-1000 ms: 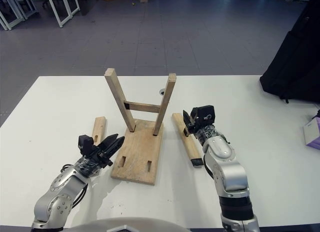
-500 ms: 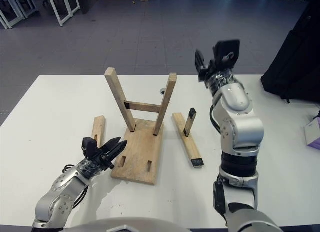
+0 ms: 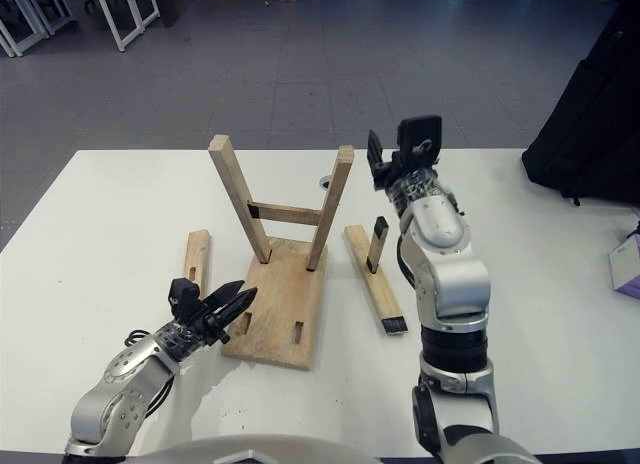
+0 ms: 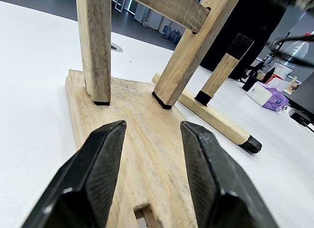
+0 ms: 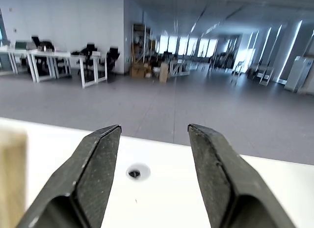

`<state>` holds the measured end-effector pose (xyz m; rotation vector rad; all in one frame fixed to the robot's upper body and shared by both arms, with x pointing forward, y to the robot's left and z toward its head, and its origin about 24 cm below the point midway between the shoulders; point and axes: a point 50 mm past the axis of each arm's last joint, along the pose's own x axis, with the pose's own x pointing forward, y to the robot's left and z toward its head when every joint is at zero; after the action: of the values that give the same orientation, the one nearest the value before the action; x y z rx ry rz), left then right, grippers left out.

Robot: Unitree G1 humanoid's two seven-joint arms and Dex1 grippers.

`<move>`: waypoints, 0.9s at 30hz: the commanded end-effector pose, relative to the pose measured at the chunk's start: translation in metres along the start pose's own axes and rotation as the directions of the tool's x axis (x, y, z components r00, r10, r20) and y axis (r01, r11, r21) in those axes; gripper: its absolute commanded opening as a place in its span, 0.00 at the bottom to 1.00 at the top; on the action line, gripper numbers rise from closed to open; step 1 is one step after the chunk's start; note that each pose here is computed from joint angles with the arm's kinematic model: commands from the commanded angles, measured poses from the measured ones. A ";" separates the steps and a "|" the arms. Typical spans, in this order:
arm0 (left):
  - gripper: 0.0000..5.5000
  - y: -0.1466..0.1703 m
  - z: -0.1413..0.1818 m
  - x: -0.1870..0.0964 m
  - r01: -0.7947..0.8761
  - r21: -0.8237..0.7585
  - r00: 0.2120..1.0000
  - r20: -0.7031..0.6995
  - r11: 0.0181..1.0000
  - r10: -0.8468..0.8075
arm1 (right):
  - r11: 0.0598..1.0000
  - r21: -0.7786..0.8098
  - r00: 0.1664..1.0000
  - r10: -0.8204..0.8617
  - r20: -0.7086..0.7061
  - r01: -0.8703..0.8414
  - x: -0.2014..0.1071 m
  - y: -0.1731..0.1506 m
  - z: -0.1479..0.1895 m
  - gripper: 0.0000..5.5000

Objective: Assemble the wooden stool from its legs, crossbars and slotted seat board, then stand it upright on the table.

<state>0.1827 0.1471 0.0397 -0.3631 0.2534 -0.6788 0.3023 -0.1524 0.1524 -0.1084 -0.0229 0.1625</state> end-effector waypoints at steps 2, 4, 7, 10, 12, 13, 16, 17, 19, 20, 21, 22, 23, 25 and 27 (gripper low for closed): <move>0.37 0.001 -0.001 0.000 0.021 0.031 0.999 -0.032 0.999 -0.020 | 0.999 0.004 0.946 -0.040 -0.321 0.044 -0.022 -0.003 -0.094 0.46; 0.37 0.002 -0.001 -0.001 0.017 0.034 0.999 -0.031 0.999 -0.016 | 0.998 0.031 0.962 -0.047 -0.271 0.058 -0.016 -0.005 -0.084 0.46; 0.37 0.002 0.002 0.001 0.022 0.040 0.999 -0.027 0.999 -0.021 | 0.989 0.131 0.991 -0.058 -0.123 0.074 -0.004 -0.010 -0.044 0.46; 0.37 0.000 0.001 -0.001 0.039 0.035 0.999 -0.026 0.999 -0.039 | 0.953 0.280 0.992 -0.122 -0.006 0.119 0.003 -0.022 0.000 0.46; 0.37 -0.007 0.002 -0.003 0.092 0.027 0.996 -0.015 0.995 -0.091 | 0.928 0.363 0.986 -0.131 0.102 0.086 0.004 -0.028 0.038 0.46; 0.37 -0.009 0.003 -0.004 0.099 0.027 0.995 -0.006 0.995 -0.098 | 0.930 0.355 0.977 -0.154 0.146 0.094 0.000 -0.037 0.053 0.46; 0.37 -0.006 0.006 -0.008 0.072 0.035 0.997 0.017 0.997 -0.073 | 0.950 0.250 0.978 -0.203 0.040 0.187 -0.019 -0.054 0.033 0.46; 0.37 -0.006 0.007 -0.010 0.064 0.033 0.998 0.023 0.997 -0.064 | 0.955 0.217 0.979 -0.198 -0.039 0.202 -0.028 -0.054 0.011 0.46; 0.37 -0.005 0.009 -0.011 0.061 0.033 0.998 0.030 0.998 -0.062 | 0.952 0.214 0.966 -0.181 -0.184 0.219 -0.053 -0.049 -0.027 0.46; 0.37 -0.006 0.011 -0.011 0.056 0.033 0.998 0.039 0.998 -0.058 | 0.942 0.267 0.963 -0.143 -0.229 0.203 -0.068 -0.039 -0.040 0.46; 0.37 -0.007 0.013 -0.012 0.050 0.035 0.997 0.051 0.998 -0.052 | 0.936 0.300 0.961 -0.105 -0.258 0.183 -0.081 -0.031 -0.048 0.46; 0.37 -0.007 0.016 -0.013 0.043 0.035 0.997 0.065 0.998 -0.045 | 0.932 0.329 0.957 -0.057 -0.285 0.154 -0.096 -0.021 -0.056 0.46; 0.37 -0.008 0.018 -0.014 0.038 0.033 0.996 0.075 0.999 -0.040 | 0.931 0.340 0.942 -0.014 -0.335 0.134 -0.110 -0.013 -0.065 0.46; 0.37 -0.009 0.020 -0.015 0.029 0.029 0.996 0.079 0.999 -0.032 | 0.930 0.348 0.905 0.042 -0.424 0.120 -0.124 -0.004 -0.080 0.52; 0.37 -0.011 0.020 -0.013 0.032 0.021 0.997 0.073 0.999 -0.033 | 0.958 0.280 0.877 0.082 -0.474 0.061 -0.121 0.000 -0.085 0.60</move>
<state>0.1731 0.1549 0.0615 -0.3647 0.1682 -0.6959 0.1814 -0.1848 0.0673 0.2319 0.4658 0.0948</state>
